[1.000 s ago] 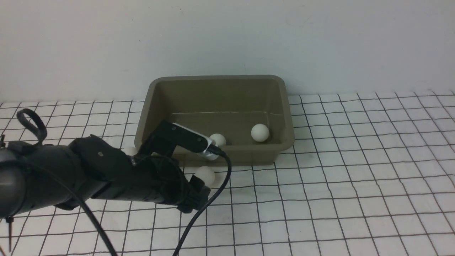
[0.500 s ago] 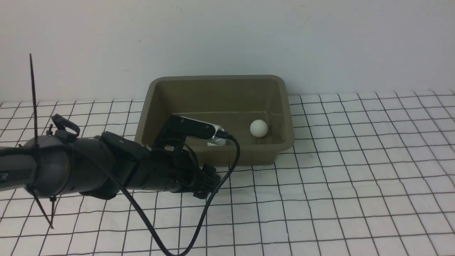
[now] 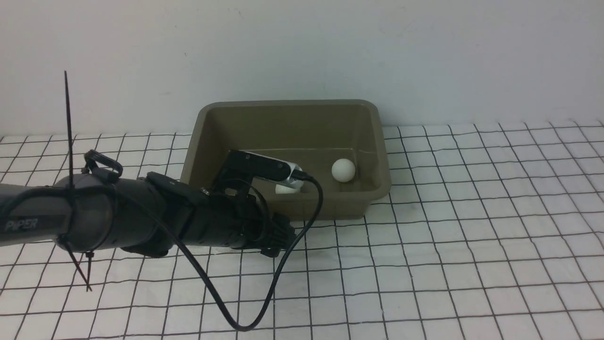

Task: Put the table tennis balls into the box on the white checkered tablecloth.
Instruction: 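Reach for and grasp a ping pong ball on the table beside the basket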

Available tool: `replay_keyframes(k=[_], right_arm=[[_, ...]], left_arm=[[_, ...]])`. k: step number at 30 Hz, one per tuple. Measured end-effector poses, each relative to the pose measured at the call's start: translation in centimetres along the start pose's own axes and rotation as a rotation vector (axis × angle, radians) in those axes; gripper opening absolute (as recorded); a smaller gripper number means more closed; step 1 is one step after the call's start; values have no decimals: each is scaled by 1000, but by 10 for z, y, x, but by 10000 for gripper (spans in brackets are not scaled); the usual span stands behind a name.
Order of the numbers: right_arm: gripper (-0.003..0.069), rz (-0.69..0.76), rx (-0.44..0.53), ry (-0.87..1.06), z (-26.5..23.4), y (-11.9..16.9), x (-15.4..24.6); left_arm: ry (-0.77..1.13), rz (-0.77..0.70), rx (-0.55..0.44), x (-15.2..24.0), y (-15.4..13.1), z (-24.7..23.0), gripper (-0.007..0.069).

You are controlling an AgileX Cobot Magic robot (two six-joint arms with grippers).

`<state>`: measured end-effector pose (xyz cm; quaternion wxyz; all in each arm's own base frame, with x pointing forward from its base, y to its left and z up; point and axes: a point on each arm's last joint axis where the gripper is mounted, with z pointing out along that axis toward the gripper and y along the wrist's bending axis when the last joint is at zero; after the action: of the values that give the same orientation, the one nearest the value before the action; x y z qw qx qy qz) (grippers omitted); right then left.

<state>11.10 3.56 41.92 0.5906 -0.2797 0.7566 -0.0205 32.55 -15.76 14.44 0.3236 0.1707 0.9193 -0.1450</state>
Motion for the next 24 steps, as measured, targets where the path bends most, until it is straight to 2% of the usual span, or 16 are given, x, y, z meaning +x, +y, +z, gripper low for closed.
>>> replay_keyframes(k=[3,6,8,9,10,12,14,19,24], right_arm=[[462,0,0,0,0,0,0],[462,0,0,0,0,0,0],[462,0,0,0,0,0,0],[462,0,0,0,0,0,0],[462,0,1,-1,0,0,0],[462,0,4,-8,0,0,-1],[462,0,8,-16,0,-1,-1],[462,-1,16,-33,0,-1,-3],[462,-23,18,-37,0,-2,-3]], left_arm=[[4,-15,1,1,0,2,497],[5,-23,3,1,0,2,425],[5,-24,6,1,0,2,343],[7,-25,12,1,-1,2,274],[10,-27,26,2,-2,2,250],[12,-29,50,1,-4,1,102],[18,-25,69,2,-6,1,31],[21,-21,103,1,-10,-1,-1],[24,-18,114,1,-11,-1,21]])
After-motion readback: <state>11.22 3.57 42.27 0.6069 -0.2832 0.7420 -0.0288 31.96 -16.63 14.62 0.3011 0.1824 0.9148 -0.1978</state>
